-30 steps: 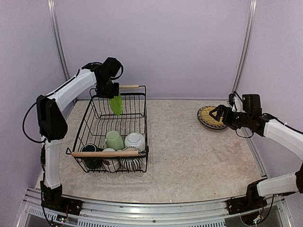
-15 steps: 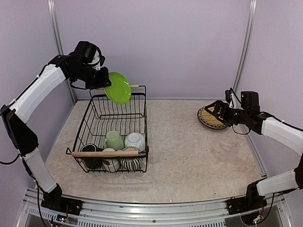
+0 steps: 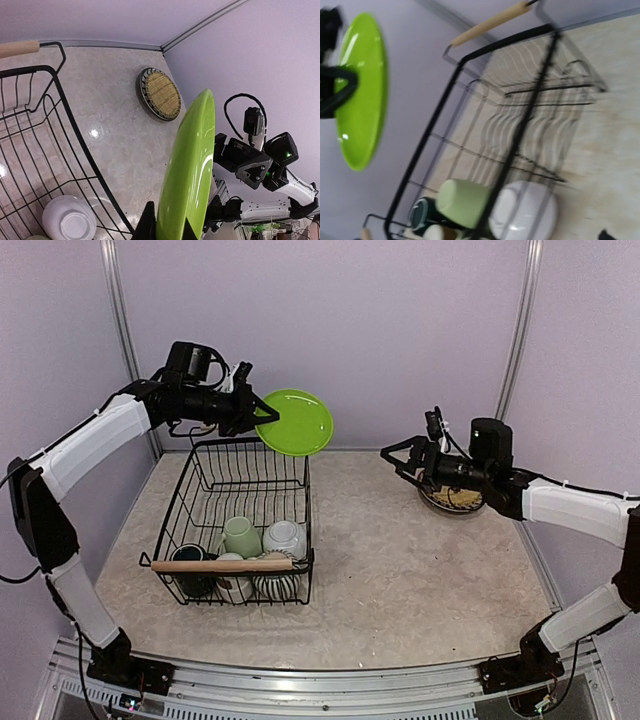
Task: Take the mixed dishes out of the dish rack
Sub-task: Pass from the left arm to the right, then place the plate in the corner of the board.
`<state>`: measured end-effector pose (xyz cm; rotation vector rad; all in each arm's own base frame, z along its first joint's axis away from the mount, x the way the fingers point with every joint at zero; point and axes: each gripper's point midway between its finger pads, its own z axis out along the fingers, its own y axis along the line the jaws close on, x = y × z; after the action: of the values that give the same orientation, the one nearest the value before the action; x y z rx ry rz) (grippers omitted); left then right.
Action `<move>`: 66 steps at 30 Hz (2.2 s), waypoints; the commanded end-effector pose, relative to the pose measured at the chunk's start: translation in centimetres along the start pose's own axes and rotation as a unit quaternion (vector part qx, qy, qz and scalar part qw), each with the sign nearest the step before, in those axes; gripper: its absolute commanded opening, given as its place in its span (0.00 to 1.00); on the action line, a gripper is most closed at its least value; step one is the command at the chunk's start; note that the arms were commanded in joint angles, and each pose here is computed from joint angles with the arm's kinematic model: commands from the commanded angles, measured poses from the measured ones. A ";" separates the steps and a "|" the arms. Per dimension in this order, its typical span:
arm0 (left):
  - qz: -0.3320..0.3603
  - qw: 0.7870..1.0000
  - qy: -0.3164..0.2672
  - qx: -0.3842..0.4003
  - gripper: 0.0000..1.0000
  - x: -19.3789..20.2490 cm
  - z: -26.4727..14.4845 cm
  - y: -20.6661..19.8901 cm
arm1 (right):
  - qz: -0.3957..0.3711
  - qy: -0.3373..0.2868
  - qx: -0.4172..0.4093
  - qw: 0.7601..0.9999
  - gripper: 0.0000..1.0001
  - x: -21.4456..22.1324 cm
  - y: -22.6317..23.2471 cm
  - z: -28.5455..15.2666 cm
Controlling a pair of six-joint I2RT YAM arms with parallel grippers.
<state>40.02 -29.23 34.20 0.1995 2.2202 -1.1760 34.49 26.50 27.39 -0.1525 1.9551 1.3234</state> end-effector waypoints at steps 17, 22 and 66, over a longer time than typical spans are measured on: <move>0.007 0.985 0.108 0.133 0.00 5.3 7.8 -6.7 | 0.036 0.006 -0.089 0.995 0.66 0.3 3.5 3.4; -0.001 0.983 0.123 0.136 0.00 6.1 8.4 -6.4 | 0.048 0.008 -0.087 0.995 0.49 0.6 2.9 3.8; 0.015 0.999 0.032 0.038 0.96 2.4 0.5 -0.1 | 0.179 -0.173 0.181 0.951 0.00 -6.9 -18.3 -13.7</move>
<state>38.50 -31.66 32.78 0.3345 2.2244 -1.3131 39.92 7.42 24.44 0.4751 1.8346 1.1517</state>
